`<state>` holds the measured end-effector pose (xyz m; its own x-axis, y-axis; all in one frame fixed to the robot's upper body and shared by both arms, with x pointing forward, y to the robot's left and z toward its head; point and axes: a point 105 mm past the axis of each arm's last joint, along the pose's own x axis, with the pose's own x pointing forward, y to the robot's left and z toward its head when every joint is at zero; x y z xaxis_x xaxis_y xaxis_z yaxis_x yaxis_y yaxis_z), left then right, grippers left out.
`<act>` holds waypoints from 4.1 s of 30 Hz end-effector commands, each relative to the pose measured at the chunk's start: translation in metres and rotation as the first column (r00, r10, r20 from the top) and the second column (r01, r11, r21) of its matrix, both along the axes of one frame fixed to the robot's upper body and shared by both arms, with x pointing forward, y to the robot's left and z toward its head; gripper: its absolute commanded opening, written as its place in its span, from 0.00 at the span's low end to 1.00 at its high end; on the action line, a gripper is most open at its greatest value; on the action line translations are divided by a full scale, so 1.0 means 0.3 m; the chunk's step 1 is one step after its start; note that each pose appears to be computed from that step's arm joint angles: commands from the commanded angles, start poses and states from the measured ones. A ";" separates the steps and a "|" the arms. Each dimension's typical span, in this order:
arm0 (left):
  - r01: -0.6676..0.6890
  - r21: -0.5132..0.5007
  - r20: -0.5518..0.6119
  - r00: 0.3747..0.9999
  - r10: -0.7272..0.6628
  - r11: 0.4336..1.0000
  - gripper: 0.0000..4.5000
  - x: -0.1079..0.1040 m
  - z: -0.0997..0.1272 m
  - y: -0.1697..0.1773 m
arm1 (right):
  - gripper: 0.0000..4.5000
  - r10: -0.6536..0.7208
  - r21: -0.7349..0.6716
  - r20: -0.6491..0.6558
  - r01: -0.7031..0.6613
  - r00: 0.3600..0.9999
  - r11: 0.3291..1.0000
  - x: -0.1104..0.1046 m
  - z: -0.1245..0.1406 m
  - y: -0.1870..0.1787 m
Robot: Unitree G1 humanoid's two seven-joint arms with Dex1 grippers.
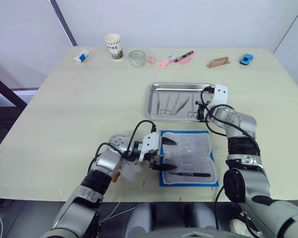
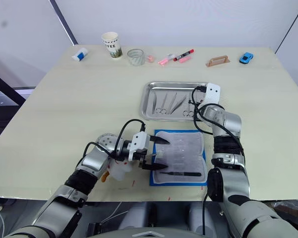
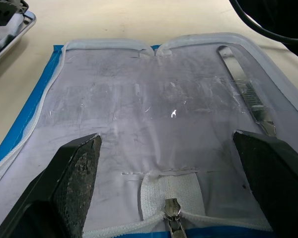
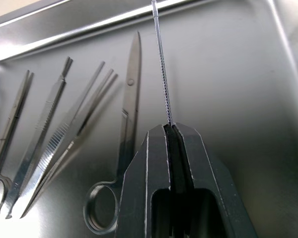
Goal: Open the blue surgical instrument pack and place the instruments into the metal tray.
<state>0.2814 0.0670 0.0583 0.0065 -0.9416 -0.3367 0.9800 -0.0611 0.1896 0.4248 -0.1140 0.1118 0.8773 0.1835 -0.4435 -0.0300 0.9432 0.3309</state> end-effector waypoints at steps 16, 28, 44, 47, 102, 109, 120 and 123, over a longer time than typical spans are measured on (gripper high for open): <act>-0.015 0.041 -0.051 0.999 0.017 0.999 1.00 -0.026 -0.058 0.007 | 0.58 0.389 -0.117 0.442 -0.378 0.809 0.919 -0.215 0.255 0.023; 0.018 0.040 -0.063 0.998 -0.016 0.999 1.00 -0.030 -0.049 0.020 | 0.58 0.941 -0.415 0.241 -0.851 0.238 0.322 -0.673 0.189 -0.052; 0.072 0.082 -0.068 0.995 -0.067 0.994 1.00 -0.025 -0.057 0.054 | 0.58 0.995 -0.512 -0.039 -0.857 0.092 0.059 -0.718 -0.007 -0.077; 0.071 0.082 -0.066 0.996 -0.066 0.994 1.00 -0.023 -0.057 0.055 | 0.58 0.989 -0.528 -0.081 -0.847 0.124 0.063 -0.694 -0.045 -0.071; 0.035 0.081 -0.054 0.998 -0.031 0.996 1.00 -0.016 -0.061 0.044 | 0.01 0.942 -0.527 -0.251 -0.848 0.224 0.061 -0.708 -0.019 -0.138; 0.030 0.077 -0.051 0.998 -0.026 0.997 1.00 -0.011 -0.061 0.042 | 0.01 0.923 -0.538 -0.285 -0.840 0.257 0.068 -0.716 -0.003 -0.254; 0.024 0.072 -0.043 0.999 -0.021 0.997 1.00 -0.006 -0.058 0.043 | 0.01 0.872 -0.532 0.039 -0.729 0.487 0.431 -0.615 0.143 -0.269; 0.022 0.069 -0.042 0.999 -0.019 0.997 1.00 -0.005 -0.056 0.040 | 0.01 0.806 -0.537 0.128 -0.643 0.578 0.546 -0.540 0.175 -0.240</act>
<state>0.2824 0.0722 0.0587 -0.0379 -0.9373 -0.3465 0.9755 -0.1098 0.1905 0.2563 -0.1885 0.1572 0.5601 0.7339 -0.3843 -0.8274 0.5182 -0.2163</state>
